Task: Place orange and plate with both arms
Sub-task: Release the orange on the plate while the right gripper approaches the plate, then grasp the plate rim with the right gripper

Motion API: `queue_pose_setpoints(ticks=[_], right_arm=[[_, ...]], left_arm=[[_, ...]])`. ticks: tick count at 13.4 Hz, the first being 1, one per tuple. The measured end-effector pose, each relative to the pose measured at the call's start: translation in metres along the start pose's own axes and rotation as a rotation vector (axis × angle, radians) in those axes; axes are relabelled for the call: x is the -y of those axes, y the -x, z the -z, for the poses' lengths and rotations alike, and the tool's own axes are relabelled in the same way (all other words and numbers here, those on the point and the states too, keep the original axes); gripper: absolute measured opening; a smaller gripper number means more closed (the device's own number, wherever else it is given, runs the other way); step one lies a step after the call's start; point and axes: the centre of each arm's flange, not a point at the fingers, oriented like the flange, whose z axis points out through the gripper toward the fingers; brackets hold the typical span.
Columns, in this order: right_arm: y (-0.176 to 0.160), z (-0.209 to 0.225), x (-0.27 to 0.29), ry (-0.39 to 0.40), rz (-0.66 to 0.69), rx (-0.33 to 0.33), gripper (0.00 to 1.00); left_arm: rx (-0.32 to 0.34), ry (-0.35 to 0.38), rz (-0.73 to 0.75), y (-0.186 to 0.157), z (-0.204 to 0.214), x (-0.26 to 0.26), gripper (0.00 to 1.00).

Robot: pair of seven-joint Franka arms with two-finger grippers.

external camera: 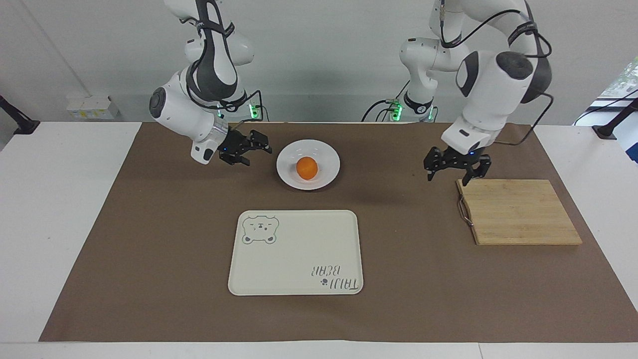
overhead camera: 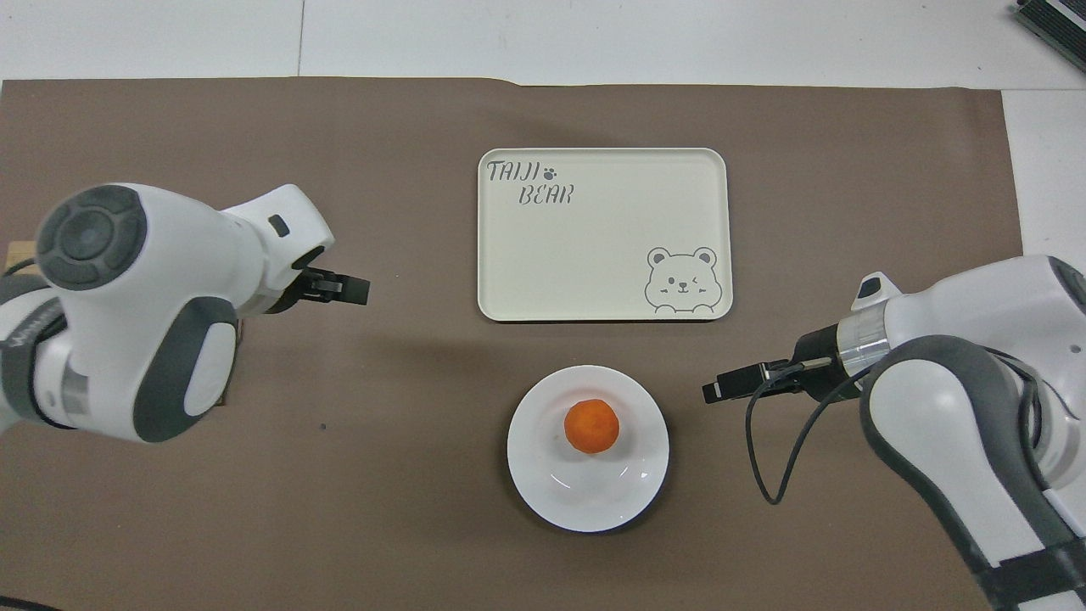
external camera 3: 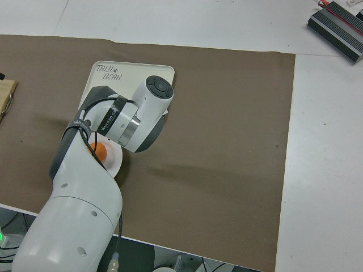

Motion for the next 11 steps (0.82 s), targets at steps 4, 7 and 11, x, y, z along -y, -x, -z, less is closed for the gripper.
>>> queue_pose_setpoints(ticks=[4,7,11], right_arm=[[0.015,-0.051,-0.001,-0.068,-0.014,-0.025,1.0],[0.021,-0.091,-0.009,-0.105,-0.026,-0.035,1.0],[0.024,-0.11,-0.025,-0.113,-0.054,-0.025,1.0]], left_arm=[[-0.013,-0.02,0.036,0.009,0.094,0.052,1.0],[-0.004,-0.047,0.061,0.016,0.116,0.073,1.0],[0.02,-0.046,0.063,0.019,0.115,0.074,1.0]])
